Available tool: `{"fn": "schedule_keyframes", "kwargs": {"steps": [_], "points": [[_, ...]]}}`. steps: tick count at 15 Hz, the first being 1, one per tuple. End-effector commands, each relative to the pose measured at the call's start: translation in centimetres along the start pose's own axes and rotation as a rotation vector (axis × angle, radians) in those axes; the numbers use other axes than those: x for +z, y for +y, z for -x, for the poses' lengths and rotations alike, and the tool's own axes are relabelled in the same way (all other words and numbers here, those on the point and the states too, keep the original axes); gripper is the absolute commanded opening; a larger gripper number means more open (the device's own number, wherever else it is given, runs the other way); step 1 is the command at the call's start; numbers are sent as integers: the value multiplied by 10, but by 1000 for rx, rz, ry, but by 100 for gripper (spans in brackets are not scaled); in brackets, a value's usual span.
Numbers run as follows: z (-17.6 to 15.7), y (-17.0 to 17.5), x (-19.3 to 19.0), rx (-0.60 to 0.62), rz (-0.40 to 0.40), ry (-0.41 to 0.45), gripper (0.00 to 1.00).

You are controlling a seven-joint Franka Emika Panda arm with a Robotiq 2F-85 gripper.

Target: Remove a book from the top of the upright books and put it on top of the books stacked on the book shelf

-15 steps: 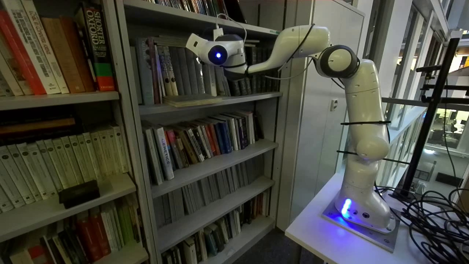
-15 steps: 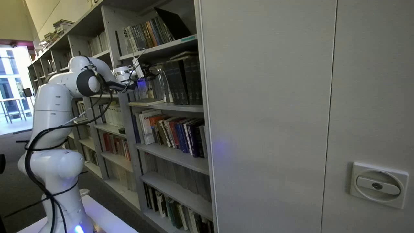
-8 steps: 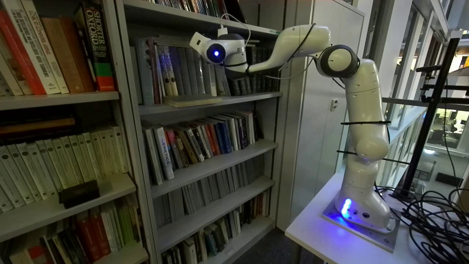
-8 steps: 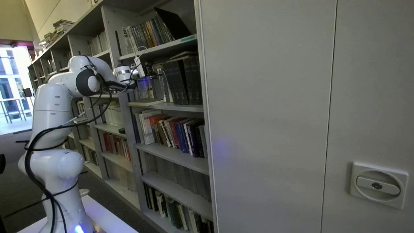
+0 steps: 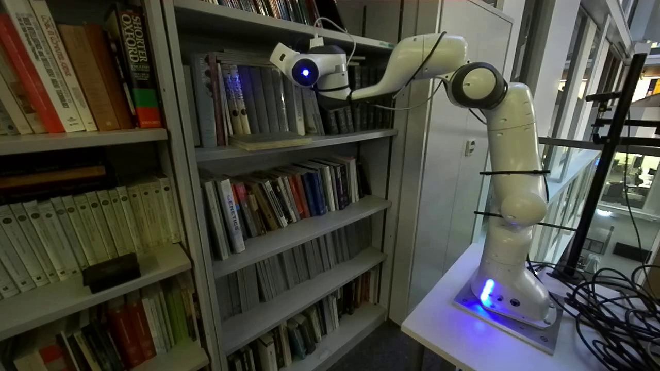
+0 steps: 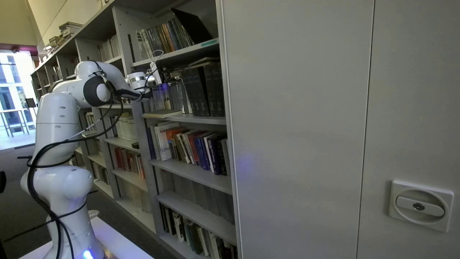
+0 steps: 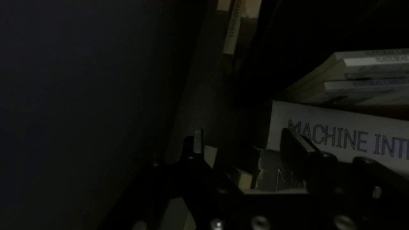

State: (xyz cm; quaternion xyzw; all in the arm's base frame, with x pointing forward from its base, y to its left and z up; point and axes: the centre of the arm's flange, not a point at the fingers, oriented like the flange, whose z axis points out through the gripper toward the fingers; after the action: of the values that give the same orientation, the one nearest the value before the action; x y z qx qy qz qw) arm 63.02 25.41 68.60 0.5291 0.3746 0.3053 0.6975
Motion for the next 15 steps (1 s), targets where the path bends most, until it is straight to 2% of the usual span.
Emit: {"fn": "schedule_keyframes", "kwargs": {"steps": [1, 9, 15], "points": [[17, 7, -4, 6, 7, -24, 75], [9, 16, 1, 3, 25, -19, 68], [0, 27, 15, 12, 48, -22, 68]]}}
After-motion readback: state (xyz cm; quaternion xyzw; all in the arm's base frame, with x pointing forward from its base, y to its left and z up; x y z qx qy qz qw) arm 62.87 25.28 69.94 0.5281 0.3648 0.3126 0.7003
